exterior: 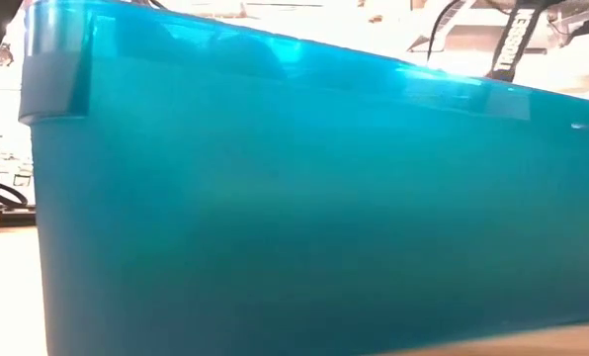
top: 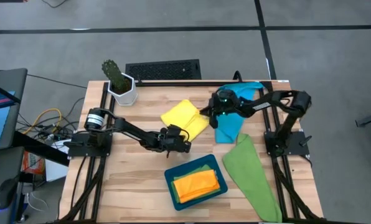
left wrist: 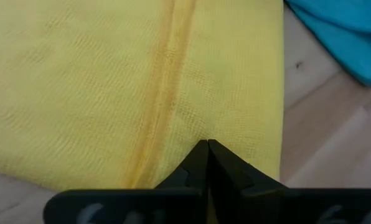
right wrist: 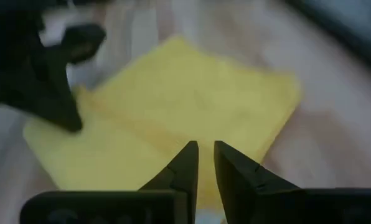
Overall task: Fold microfiber towels
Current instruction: Fold the yellow microfiber towel
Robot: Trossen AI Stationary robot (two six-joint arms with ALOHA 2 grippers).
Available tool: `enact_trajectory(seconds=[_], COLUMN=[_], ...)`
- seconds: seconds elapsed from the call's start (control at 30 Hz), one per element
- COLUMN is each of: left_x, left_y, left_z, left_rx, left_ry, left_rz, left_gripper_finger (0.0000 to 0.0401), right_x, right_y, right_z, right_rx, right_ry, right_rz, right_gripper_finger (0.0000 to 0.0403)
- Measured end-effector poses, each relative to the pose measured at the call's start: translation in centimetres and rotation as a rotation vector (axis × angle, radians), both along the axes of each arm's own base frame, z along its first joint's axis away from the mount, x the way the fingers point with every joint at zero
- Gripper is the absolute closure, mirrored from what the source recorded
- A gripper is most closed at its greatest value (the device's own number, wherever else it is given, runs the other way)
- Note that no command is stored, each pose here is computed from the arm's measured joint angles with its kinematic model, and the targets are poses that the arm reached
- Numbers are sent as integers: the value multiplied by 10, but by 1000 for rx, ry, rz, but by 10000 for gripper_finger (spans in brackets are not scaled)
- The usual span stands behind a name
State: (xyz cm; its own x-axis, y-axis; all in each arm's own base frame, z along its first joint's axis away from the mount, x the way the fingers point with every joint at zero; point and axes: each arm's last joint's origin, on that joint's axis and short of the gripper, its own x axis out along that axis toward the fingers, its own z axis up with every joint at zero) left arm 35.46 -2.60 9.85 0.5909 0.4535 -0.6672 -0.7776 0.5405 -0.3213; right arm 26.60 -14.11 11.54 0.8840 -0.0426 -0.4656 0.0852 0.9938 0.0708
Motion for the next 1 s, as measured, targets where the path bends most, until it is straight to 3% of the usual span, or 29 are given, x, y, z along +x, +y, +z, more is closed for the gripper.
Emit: enact_trajectory(seconds=[0.27, 0.43, 0.5, 0.67, 0.83, 1.0], left_x=[-4, -14, -23, -44, -68, -98], left_y=[-1, 1, 5, 22, 44, 65], left_z=[35, 66, 78, 123, 167, 178], left_rx=[-5, 3, -24, -49, 27, 11], left_ry=[-68, -70, -58, -172, -285, -205], left_rz=[-45, -105, -68, 39, 99, 203], left_gripper_finger=[401, 401, 401, 395, 352, 283], right_x=[-3, 13, 18, 26, 18, 9], right_y=[-12, -17, -20, -30, -44, -65], right_z=[29, 47, 67, 128, 180, 181], right_rx=[-58, 23, 29, -88, -181, -118], right_ry=[-91, -48, -22, 18, -20, 18], right_rz=[-38, -49, -45, -37, -131, -226], right_gripper_finger=[324, 300, 282, 232, 192, 177])
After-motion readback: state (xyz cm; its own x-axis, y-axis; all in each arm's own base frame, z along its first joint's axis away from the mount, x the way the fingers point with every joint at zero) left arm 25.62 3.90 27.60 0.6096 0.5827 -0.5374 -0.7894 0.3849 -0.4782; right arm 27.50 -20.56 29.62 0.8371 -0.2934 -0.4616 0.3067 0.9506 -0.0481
